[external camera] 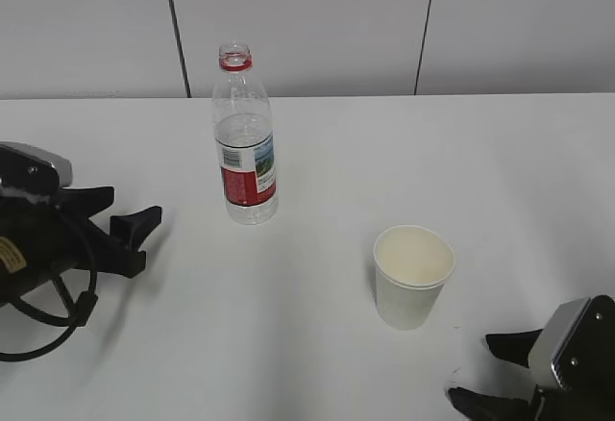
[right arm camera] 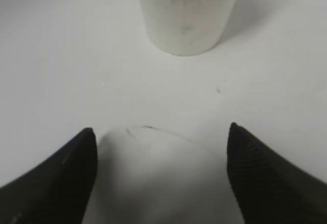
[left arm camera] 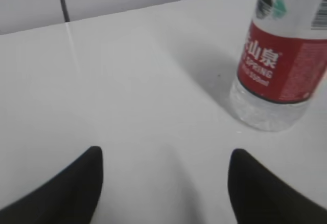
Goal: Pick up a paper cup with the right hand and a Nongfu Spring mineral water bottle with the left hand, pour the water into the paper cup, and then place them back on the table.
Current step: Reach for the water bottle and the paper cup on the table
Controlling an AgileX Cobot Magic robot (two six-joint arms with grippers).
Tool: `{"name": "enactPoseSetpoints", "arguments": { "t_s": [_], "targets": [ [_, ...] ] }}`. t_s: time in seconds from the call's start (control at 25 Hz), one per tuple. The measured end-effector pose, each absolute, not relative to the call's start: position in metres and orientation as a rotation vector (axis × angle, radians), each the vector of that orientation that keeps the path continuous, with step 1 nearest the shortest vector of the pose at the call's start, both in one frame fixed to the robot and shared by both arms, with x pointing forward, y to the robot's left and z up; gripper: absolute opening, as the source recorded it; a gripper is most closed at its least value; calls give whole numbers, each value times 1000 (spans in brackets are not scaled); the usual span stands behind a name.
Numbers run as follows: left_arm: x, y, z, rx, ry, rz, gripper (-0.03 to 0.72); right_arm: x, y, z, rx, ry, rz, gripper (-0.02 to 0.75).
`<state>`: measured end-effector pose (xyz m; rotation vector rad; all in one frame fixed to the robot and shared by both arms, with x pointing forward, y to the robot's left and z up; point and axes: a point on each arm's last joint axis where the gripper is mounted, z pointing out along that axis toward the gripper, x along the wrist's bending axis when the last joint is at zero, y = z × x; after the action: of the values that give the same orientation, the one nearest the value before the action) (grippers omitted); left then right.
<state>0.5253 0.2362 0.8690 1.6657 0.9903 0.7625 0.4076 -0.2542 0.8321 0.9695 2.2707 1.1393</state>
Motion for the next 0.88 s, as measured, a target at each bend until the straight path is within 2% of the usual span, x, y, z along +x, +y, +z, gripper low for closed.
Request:
{"name": "enactPoseSetpoints", "arguments": {
  "t_s": [0.28,0.88],
  "targets": [
    [523,232,869,1700,917,739,463,428,-252,832,875,2253,1169,582],
    [522,231,860,1736,911,723,463,471,-247,838,855,2174,1328,582]
  ]
}}
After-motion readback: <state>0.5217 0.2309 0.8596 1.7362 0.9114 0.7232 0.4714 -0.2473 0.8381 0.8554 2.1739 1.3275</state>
